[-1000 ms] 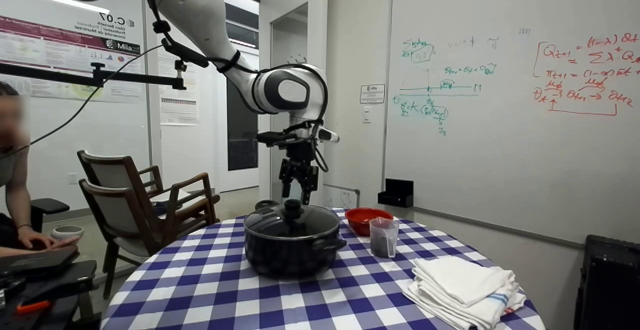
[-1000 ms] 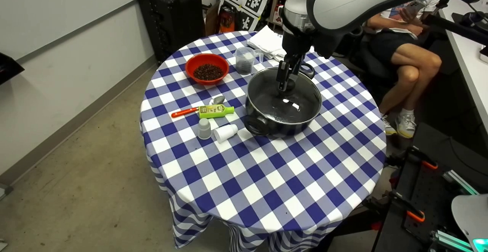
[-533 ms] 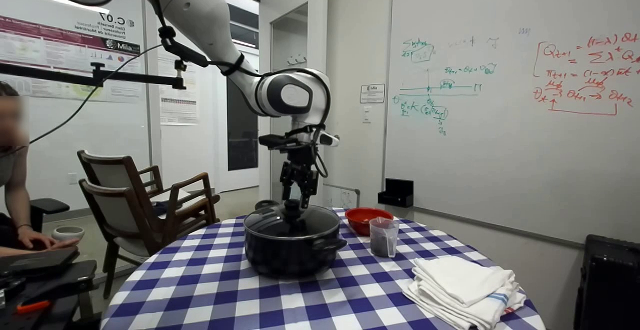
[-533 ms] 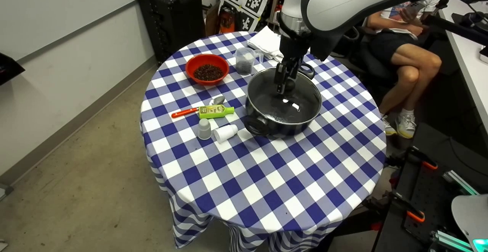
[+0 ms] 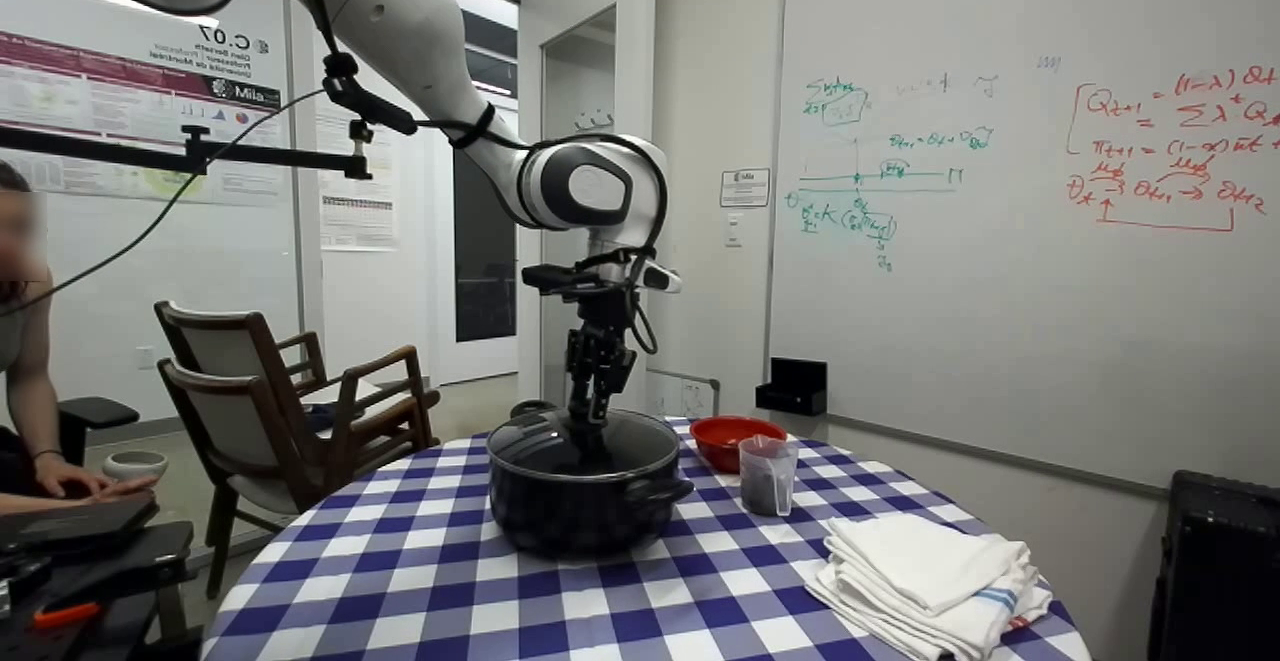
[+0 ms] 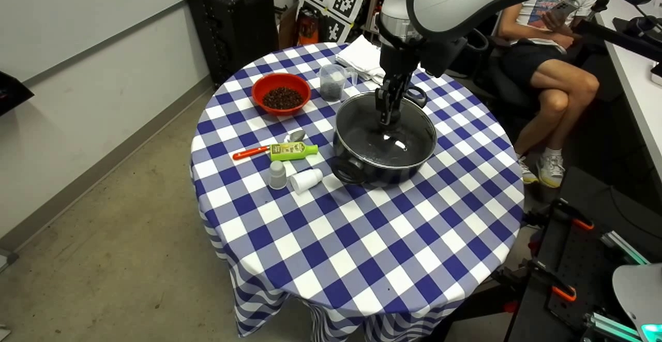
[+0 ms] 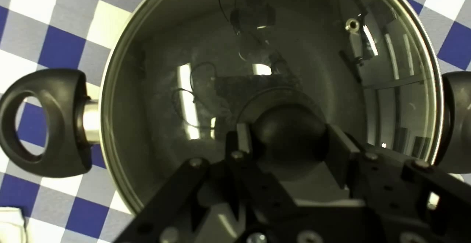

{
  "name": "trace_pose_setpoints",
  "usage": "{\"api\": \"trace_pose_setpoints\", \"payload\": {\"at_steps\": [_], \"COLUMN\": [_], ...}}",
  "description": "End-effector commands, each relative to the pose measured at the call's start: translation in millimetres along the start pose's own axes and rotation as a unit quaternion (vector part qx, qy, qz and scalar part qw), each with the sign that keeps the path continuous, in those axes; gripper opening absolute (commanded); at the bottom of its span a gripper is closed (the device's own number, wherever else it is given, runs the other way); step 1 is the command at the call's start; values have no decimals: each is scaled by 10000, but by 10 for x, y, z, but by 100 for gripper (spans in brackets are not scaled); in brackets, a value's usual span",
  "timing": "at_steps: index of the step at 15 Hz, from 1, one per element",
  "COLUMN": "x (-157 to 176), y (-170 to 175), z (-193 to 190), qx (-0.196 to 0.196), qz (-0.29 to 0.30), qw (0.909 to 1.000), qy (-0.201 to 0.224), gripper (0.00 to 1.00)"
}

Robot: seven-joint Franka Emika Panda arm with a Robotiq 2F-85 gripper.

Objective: Put the lid of the pot on the table

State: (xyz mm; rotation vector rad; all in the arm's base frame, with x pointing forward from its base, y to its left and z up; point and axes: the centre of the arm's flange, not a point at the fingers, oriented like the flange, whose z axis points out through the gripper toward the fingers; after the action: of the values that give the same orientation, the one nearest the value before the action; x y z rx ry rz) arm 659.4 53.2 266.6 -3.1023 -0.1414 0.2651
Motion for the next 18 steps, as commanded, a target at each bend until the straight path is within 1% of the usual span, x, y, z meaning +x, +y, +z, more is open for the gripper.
{"api": "trace_pose_setpoints", "payload": {"at_steps": [1,3,5,6,7,8,9,11,13,15,16,18], "x": [69,-41,-332,-447,-531,-642,-757,-1023,-1348,-1726,-1920,-2327], "y": [-22,-21,37,82,115,165,224,374,558,771,867,1037], "z": [-55,-213,-651,-764,-886,-1027,-1178,-1437,-1587,-1605,-1575,-1441], "qx": [101,128,332,344,293,176,32,-99,-76,25,70,294], "qz": [42,-66,-350,-544,-603,-640,-613,-215,169,664,924,1319], "qw": [9999,9999,9986,9967,9944,9915,9885,9856,9869,9882,9881,9873], "qy": [-65,11,220,500,817,1118,1383,1674,1604,1380,1226,832], "gripper": [25,25,25,25,25,25,25,25,25,25,25,25]}}
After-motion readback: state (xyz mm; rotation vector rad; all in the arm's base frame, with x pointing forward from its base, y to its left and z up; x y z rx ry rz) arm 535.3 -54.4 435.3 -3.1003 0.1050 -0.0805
